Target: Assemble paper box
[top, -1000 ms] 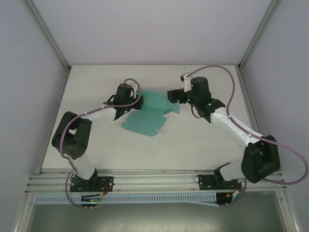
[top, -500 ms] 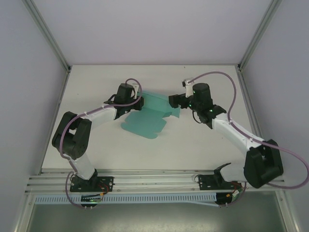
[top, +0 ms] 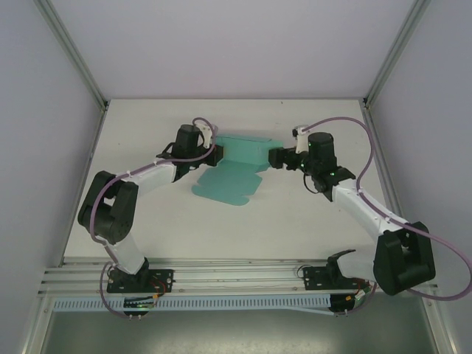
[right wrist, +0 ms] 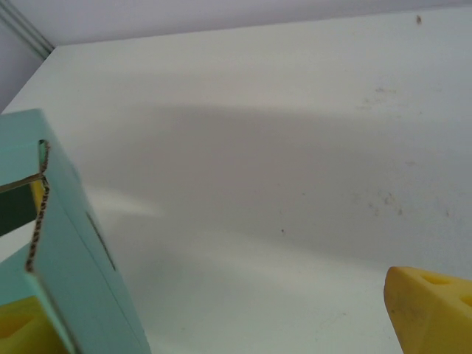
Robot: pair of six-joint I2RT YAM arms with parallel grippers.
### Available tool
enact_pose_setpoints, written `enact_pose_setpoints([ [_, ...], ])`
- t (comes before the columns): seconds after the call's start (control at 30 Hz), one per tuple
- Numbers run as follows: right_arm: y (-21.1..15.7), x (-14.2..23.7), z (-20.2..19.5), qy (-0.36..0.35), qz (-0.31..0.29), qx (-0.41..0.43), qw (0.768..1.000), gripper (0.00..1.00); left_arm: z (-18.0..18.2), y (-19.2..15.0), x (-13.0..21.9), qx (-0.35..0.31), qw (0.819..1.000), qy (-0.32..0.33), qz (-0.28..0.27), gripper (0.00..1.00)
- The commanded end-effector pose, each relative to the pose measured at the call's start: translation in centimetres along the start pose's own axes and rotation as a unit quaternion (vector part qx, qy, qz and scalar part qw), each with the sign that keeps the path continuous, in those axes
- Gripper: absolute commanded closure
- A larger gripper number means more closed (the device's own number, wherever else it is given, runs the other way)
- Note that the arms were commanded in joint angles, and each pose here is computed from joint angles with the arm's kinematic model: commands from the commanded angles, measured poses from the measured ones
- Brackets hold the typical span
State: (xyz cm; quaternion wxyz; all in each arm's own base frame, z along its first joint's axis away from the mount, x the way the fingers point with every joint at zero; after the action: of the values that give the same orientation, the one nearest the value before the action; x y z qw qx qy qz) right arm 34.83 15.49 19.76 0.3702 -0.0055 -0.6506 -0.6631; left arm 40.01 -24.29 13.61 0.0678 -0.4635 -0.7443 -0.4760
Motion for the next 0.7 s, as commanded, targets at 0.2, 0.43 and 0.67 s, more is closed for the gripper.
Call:
enact_pose_setpoints([
  [0.2,1.8,-1.0,0.5,0.089,0.001,-0.059,0.994,0.05,-3.4,0.8,1.8,-0.059,0.994,-0.091,-0.023,1.00],
  [0.43,4.6,2.8,1.2,0.077,-0.056,-0.018,0.995,0.05,-1.0,0.9,0.8,-0.032,0.999,-0.017,-0.018,1.00],
  [0.67,7.3,4.3,1.0,0.057,-0.101,-0.005,0.993,0.04,-1.5,1.2,0.7,-0.033,0.999,-0.030,-0.018,1.00],
])
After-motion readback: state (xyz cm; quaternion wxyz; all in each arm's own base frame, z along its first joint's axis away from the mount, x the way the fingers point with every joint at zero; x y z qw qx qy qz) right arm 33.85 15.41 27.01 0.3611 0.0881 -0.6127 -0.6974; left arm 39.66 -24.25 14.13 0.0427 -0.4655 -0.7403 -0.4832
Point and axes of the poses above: each hand's point on the last joint's axis, 136 mm out from that joint toward the fingers, its own x axis back along the fingers, its own z axis along the line the jaws close on, y = z × x, the point moved 2 cm from there along x, back along the fingers, and after that the axes turned 11 degrees about x, right-handed, at the moved point
